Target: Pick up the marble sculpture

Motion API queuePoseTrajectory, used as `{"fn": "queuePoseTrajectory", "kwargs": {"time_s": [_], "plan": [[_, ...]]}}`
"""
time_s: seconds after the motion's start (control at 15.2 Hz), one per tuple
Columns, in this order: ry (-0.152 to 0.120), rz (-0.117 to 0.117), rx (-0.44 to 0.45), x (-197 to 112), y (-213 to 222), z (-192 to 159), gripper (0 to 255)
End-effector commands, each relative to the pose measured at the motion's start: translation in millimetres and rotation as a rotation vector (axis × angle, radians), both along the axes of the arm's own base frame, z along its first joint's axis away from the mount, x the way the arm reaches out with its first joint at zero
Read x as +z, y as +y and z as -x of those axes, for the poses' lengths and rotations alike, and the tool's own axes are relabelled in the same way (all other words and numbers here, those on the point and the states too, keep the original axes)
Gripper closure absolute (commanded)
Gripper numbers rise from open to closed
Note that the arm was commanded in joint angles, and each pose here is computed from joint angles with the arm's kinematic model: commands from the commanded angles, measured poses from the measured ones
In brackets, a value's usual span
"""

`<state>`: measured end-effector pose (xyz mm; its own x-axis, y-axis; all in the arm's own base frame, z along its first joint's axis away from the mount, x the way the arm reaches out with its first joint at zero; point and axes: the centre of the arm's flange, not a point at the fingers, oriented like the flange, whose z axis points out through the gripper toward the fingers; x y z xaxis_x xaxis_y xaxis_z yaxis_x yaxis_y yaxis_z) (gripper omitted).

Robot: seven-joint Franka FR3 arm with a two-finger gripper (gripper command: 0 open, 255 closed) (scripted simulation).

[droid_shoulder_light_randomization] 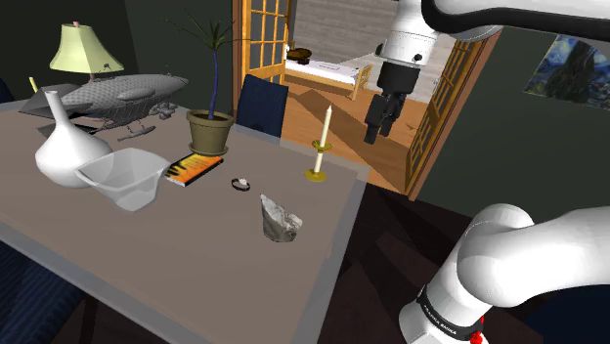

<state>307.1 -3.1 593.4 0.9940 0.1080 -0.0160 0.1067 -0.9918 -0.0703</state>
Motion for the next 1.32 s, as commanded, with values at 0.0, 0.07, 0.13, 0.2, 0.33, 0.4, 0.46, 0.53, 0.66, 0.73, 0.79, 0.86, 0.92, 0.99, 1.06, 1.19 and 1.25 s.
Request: {"fn": "queuePoseTrajectory", "kwargs": {"time_s": [0.0, 0.07, 0.13, 0.2, 0.33, 0.4, 0.46, 0.53, 0.66, 0.73, 0.79, 0.86, 0.92, 0.99, 1.06, 1.19, 1.25], "plan": [[0.0, 0.0, 0.0, 0, 0, 0, 0], [-0.015, 0.007, 0.007, -10, 7, -3, 0], [-0.029, 0.014, 0.014, -21, 15, -5, 0], [-0.044, 0.02, 0.02, -31, 22, -8, 0], [-0.073, 0.034, 0.034, -52, 37, -14, 0], [-0.087, 0.041, 0.041, -63, 44, -17, 0], [-0.102, 0.048, 0.048, -73, 51, -20, 0], [-0.117, 0.055, 0.055, -84, 58, -24, 0], [-0.146, 0.068, 0.068, -105, 72, -31, 0], [-0.16, 0.075, 0.075, -115, 79, -34, 0], [-0.175, 0.082, 0.082, -125, 86, -38, 0], [-0.19, 0.089, 0.089, -136, 92, -42, 0], [-0.204, 0.095, 0.096, -146, 99, -46, 0], [-0.219, 0.102, 0.102, -157, 106, -50, 0], [-0.233, 0.109, 0.109, -167, 113, -54, 0], [-0.262, 0.123, 0.123, -188, 126, -63, 0], [-0.277, 0.13, 0.13, -198, 133, -68, 0]]}}
